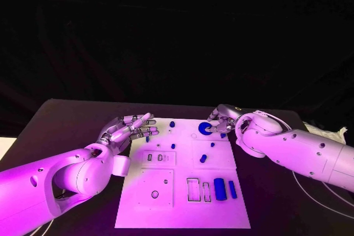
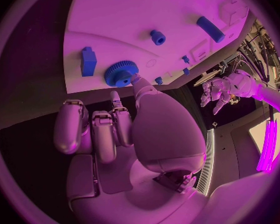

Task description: Assemble the parts on the task board

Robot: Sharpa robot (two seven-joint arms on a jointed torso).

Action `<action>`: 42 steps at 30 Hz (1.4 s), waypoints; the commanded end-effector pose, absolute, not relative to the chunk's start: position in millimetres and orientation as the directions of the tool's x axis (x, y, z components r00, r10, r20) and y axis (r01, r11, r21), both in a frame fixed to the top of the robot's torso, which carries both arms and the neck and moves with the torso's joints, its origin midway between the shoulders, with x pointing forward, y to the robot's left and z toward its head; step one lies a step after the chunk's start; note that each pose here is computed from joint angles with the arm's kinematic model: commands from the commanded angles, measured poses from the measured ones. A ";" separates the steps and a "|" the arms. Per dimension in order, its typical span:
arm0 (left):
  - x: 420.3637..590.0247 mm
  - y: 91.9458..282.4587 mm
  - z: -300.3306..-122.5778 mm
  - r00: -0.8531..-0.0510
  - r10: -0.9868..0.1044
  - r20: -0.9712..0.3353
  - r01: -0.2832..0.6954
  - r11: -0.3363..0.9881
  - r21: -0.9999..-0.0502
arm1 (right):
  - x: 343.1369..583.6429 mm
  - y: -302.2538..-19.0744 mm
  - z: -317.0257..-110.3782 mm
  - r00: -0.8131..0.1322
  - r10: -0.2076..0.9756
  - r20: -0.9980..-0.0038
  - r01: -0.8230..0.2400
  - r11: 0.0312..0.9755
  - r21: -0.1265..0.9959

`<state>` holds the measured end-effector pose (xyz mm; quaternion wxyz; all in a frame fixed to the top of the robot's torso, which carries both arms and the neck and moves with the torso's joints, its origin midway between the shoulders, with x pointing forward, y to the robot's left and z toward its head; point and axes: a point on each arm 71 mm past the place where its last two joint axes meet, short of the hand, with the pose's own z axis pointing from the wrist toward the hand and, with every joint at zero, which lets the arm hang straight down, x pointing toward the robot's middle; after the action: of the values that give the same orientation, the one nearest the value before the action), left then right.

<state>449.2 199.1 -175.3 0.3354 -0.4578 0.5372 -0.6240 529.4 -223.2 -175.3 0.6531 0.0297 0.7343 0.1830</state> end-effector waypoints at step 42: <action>449.7 194.0 -174.0 -0.381 -0.898 0.220 -0.073 -0.208 -0.975 | 503.7 -175.3 -163.3 0.057 0.231 -0.971 -0.307 0.930 0.202</action>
<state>450.0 196.8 -175.9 0.3331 -0.4575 0.5383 -0.6245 504.5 -174.9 -169.7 0.6949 -0.0272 0.6899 0.2011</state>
